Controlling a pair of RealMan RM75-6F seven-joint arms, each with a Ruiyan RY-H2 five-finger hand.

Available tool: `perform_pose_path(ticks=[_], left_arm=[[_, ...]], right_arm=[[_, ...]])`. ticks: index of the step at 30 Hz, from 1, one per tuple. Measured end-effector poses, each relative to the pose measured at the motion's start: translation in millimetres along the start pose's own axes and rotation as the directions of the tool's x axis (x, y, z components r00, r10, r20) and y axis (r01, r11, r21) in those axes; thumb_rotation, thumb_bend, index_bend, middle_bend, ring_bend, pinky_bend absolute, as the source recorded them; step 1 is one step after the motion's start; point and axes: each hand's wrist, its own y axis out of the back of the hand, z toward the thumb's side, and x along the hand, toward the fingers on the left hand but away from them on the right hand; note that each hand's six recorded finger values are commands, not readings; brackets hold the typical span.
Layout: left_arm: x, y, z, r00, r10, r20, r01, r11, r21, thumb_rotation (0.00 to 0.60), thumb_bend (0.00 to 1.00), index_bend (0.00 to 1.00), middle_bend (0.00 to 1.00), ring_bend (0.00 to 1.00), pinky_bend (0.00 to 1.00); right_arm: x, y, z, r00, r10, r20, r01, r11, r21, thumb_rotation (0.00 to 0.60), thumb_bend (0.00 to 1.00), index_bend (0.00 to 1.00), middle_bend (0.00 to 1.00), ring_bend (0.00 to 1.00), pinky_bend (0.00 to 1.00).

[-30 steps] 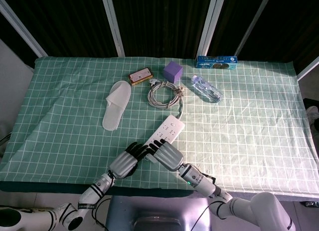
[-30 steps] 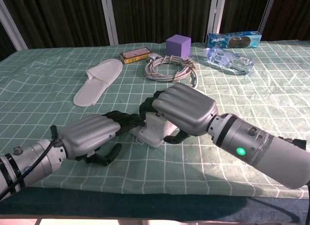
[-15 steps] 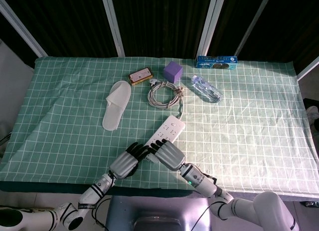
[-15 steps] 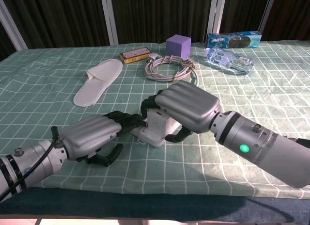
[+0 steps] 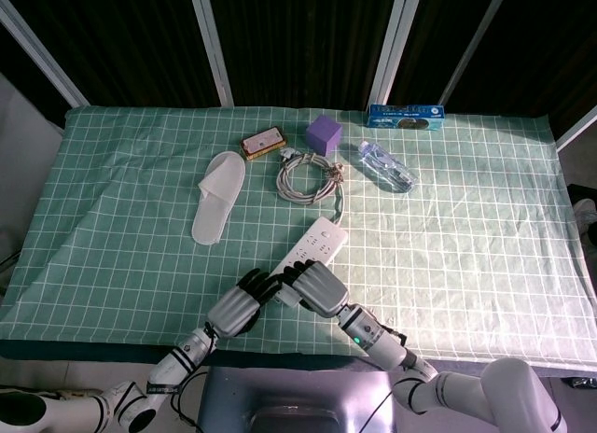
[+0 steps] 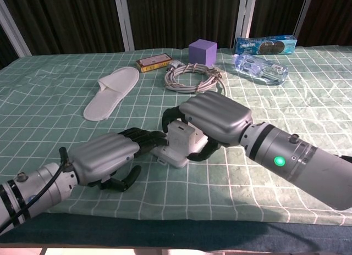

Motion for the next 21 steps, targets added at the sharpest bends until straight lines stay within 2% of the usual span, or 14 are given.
perform_pose_path(ticks=[5, 12, 21], left_arm=[[0.7, 0.3, 0.8, 1.0, 0.002, 0.002, -0.002, 1.0, 0.001, 0.6, 0.73, 0.0, 0.07, 0.01, 0.05], [0.7, -2.4, 3.0, 1.0, -0.003, 0.012, 0.003, 1.0, 0.014, 0.6, 0.72, 0.0, 0.08, 0.02, 0.05], [-1.5, -5.8, 8.6, 0.999, -0.006, 0.032, 0.005, 1.0, 0.029, 0.6, 0.73, 0.0, 0.08, 0.02, 0.06]], right_arm=[[0.3, 2.4, -0.8, 1.0, 0.014, -0.004, -0.014, 1.0, 0.004, 0.6, 0.4, 0.71, 0.53, 0.48, 0.7], [4.8, 5.9, -1.8, 0.999, 0.023, -0.044, -0.02, 0.998, 0.063, 0.6, 0.4, 0.71, 0.53, 0.48, 0.7], [8.6, 4.6, -2.9, 0.996, 0.038, -0.075, -0.034, 0.998, 0.053, 0.6, 0.4, 0.71, 0.53, 0.48, 0.7]])
